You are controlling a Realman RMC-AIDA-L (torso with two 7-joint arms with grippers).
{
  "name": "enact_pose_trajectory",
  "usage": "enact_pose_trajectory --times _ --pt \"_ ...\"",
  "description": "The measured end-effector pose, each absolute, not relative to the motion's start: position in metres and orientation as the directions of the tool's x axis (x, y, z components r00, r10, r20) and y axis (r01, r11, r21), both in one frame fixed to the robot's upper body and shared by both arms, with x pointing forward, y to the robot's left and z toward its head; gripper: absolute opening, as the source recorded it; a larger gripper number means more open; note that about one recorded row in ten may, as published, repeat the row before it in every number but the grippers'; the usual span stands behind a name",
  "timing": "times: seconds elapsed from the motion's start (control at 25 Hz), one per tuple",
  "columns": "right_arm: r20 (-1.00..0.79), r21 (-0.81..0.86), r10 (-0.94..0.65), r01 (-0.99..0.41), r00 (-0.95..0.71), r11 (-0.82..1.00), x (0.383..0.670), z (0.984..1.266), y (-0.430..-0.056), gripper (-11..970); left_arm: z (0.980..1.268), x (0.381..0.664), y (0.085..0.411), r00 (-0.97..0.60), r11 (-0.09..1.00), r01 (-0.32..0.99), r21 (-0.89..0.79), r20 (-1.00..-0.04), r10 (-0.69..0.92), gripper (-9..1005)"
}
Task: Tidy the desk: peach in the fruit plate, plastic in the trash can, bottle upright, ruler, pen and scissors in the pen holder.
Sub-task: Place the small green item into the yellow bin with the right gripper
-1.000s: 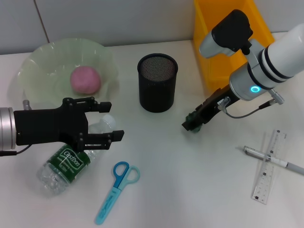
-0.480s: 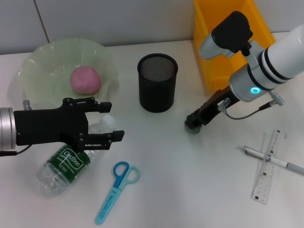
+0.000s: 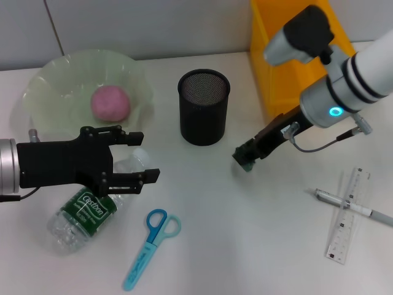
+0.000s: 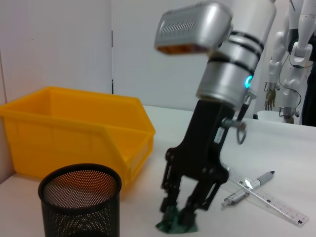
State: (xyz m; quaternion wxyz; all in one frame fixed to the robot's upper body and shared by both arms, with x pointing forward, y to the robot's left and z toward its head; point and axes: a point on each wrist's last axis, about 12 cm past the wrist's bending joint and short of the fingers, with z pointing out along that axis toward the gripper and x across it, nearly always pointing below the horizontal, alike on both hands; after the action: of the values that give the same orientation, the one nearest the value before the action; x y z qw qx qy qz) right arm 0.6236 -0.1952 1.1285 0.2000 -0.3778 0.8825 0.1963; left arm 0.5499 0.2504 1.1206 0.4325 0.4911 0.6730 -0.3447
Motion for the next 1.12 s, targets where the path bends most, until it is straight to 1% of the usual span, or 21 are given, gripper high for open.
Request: enact_pose_trajectory --times 0.28,0.68,0.8,0.84,1.0,1.12 --pt "-0.6 0.262 -0.513 -0.756 -0.614 0.599 0.6 1.155 -0.214 378 1.12 0.55 0.251 -0.145 0.283 0.958 -0.04 -0.921 0.363 786" --pt "-0.759 0.255 -0.349 -0.744 -0.55 0.617 0.574 1.197 -0.26 381 1.119 0.549 0.25 -0.147 0.284 0.958 -0.042 -0.921 0.361 786" --pt "-0.8 0.237 -0.298 -0.732 -0.52 0.639 0.57 1.209 -0.275 385 1.119 0.549 0.25 -0.148 0.284 0.958 -0.042 -0.921 0.361 786" --pt "-0.822 0.216 -0.271 -0.714 -0.501 0.666 0.569 1.215 -0.285 387 1.12 0.549 0.25 -0.148 0.282 0.958 -0.044 -0.922 0.359 786" --pt "-0.848 0.182 -0.238 -0.683 -0.473 0.707 0.57 1.22 -0.298 393 1.12 0.549 0.25 -0.148 0.282 0.958 -0.045 -0.922 0.356 785" --pt "-0.877 0.14 -0.201 -0.63 -0.437 0.764 0.576 1.221 -0.311 397 1.121 0.549 0.25 -0.149 0.283 0.958 -0.046 -0.923 0.355 785"
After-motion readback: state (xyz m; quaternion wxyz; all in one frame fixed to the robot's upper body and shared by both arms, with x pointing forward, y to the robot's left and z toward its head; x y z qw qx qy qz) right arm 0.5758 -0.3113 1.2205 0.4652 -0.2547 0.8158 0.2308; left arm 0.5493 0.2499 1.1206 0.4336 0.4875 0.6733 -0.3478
